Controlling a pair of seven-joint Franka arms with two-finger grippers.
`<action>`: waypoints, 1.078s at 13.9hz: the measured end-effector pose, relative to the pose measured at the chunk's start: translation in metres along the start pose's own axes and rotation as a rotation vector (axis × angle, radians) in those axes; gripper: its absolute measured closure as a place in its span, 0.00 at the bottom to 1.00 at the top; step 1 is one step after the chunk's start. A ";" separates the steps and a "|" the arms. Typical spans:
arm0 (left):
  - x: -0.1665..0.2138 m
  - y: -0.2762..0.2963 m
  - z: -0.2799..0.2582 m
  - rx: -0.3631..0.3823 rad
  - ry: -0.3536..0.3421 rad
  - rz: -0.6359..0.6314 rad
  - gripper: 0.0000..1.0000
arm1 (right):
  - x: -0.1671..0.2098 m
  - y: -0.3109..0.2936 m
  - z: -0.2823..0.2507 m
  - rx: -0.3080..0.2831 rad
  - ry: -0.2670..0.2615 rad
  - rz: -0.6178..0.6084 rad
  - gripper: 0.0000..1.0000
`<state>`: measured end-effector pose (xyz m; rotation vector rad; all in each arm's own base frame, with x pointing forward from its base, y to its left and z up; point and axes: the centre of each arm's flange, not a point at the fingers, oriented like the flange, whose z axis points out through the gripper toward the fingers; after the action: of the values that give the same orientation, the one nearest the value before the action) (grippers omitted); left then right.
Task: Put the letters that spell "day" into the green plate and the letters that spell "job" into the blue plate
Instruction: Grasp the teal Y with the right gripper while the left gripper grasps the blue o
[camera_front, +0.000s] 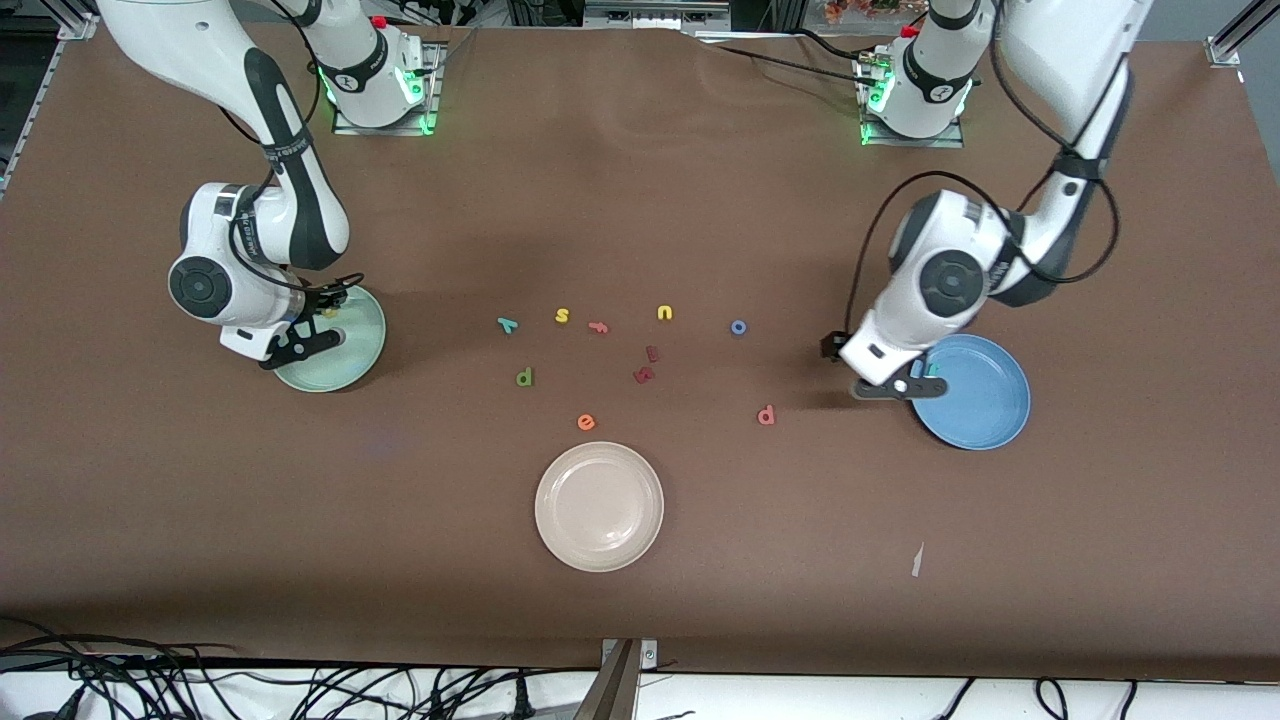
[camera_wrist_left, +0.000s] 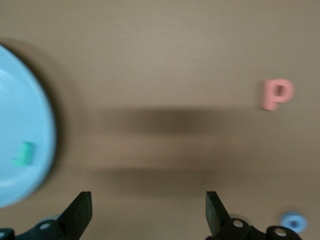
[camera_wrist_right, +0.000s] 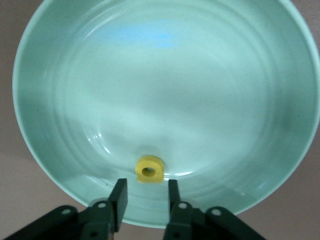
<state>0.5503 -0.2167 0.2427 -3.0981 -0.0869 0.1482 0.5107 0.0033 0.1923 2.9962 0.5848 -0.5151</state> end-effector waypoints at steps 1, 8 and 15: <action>-0.009 0.024 0.005 -0.005 0.010 -0.016 0.00 | 0.000 0.000 -0.001 0.003 0.002 0.003 0.46; -0.062 0.119 0.045 -0.022 0.022 -0.078 0.04 | 0.046 -0.072 -0.062 0.025 0.023 0.090 0.00; -0.066 0.129 0.064 -0.038 0.001 -0.127 0.28 | 0.085 -0.212 -0.057 0.022 0.144 -0.040 0.00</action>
<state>0.4857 -0.3466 0.1803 -3.1181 -0.2892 0.1421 0.5234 0.2366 0.2222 3.0669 0.6539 -0.3114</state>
